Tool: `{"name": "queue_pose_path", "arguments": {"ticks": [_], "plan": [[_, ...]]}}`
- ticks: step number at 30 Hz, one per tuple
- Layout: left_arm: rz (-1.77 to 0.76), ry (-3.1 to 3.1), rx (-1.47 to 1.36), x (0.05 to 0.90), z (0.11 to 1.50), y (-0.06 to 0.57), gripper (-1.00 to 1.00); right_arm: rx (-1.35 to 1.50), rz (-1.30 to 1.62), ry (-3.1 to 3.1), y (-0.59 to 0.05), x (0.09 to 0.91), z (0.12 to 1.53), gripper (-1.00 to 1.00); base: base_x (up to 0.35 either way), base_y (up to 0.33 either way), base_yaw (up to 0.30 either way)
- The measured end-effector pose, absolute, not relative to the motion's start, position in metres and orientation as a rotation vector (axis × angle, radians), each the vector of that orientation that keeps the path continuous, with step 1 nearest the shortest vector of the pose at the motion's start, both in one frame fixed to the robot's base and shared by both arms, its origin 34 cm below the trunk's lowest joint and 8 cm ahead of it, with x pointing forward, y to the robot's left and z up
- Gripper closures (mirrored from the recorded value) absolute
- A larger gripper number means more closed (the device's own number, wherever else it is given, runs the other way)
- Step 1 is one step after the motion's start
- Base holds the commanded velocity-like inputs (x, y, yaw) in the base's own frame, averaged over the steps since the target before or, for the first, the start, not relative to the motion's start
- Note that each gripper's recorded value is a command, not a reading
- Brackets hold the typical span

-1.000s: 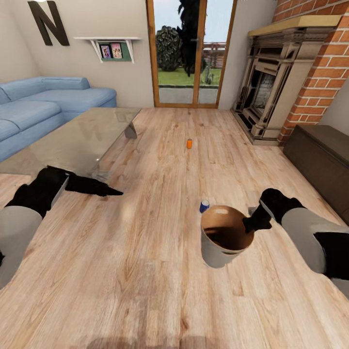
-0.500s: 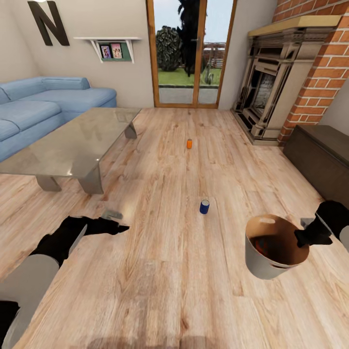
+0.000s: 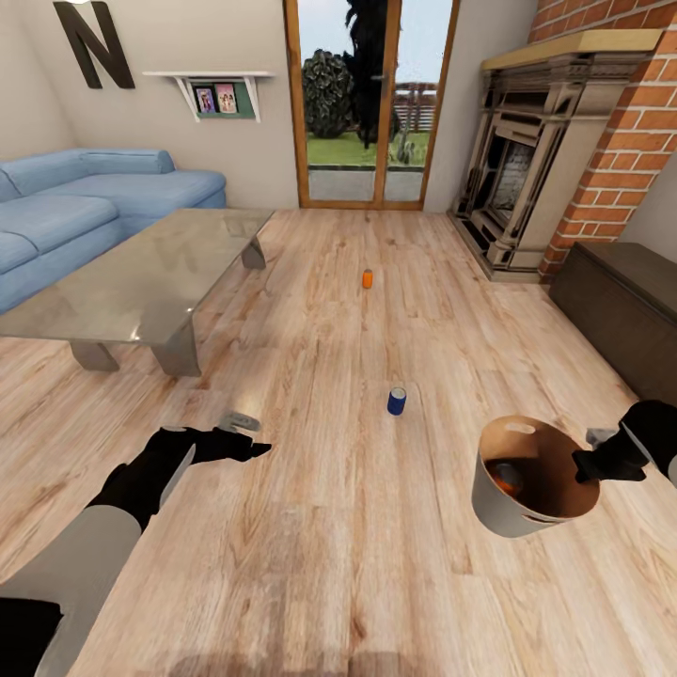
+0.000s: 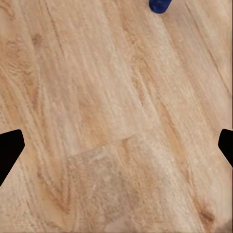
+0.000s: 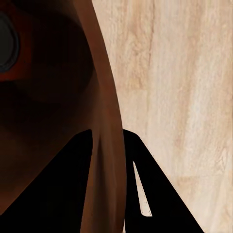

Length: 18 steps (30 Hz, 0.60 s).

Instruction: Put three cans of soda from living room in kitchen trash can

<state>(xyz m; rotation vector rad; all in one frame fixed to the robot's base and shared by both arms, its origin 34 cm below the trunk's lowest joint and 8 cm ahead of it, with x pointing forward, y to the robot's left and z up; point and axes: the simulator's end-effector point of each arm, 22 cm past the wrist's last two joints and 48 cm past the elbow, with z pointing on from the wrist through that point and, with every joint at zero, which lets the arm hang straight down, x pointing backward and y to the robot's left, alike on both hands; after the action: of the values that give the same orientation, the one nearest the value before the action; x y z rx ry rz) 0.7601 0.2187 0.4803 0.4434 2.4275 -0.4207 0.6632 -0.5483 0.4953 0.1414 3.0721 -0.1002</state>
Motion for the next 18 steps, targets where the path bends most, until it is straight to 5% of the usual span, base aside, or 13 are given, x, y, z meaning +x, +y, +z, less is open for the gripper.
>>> {"name": "queue_pose_path", "arguments": {"ticks": [18], "plan": [[-0.493, 2.463, 0.42, 0.752, 0.475, 0.188, -1.0, 0.183, -0.161, 3.055, -0.591, 0.643, 0.499, 1.0, 0.288, 0.0, -0.038]]}}
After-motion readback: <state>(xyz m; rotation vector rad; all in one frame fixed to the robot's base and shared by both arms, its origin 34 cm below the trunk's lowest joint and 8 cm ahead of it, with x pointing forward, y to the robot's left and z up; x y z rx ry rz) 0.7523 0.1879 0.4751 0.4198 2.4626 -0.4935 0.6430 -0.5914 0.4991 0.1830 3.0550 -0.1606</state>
